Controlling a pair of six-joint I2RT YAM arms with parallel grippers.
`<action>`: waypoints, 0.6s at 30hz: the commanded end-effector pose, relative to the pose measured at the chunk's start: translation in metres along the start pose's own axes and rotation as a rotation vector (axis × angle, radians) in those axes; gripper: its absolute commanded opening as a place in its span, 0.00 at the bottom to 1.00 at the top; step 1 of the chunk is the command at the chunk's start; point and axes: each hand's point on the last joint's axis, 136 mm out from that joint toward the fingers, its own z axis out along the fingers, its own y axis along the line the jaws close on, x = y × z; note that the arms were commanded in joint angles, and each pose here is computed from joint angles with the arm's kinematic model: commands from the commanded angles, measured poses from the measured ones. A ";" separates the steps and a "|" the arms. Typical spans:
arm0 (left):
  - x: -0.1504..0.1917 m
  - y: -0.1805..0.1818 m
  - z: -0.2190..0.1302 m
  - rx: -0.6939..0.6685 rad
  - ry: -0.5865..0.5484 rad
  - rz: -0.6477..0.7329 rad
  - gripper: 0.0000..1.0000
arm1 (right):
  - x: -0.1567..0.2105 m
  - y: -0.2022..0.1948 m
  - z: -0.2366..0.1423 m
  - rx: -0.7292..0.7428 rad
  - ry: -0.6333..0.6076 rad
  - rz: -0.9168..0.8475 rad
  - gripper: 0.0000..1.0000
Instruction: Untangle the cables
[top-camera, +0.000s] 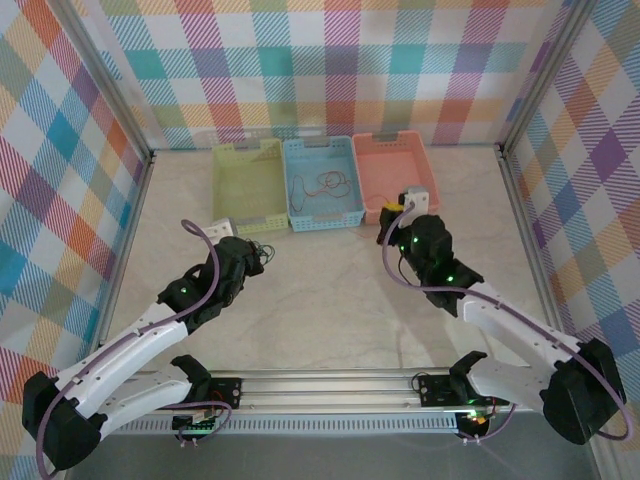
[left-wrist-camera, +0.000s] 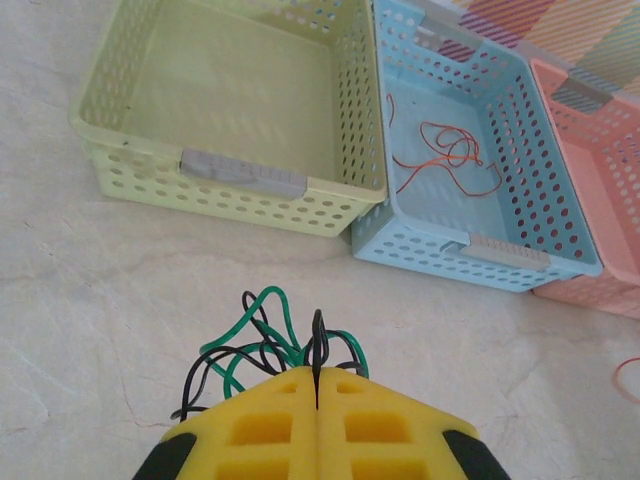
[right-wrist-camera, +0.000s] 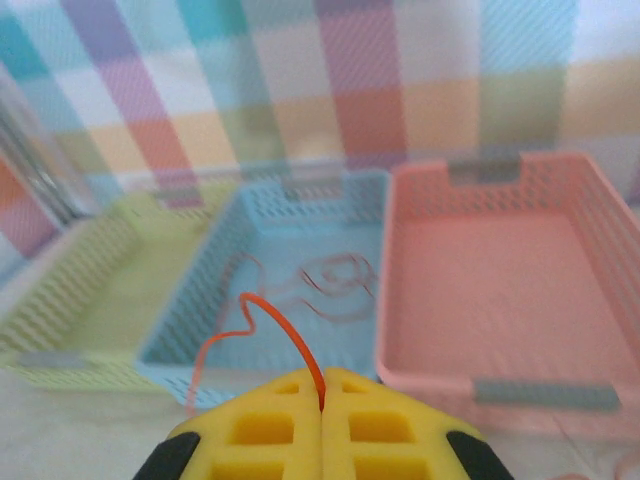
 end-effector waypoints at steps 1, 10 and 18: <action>-0.011 -0.011 -0.004 0.044 -0.022 -0.009 0.00 | -0.047 0.034 -0.009 -0.134 -0.048 -0.019 0.00; -0.009 -0.014 -0.003 0.055 -0.008 -0.009 0.00 | -0.140 0.088 0.002 -0.285 -0.159 -0.037 0.00; -0.013 -0.013 -0.006 0.050 -0.023 0.001 0.00 | -0.196 0.130 0.024 -0.409 -0.226 0.030 0.00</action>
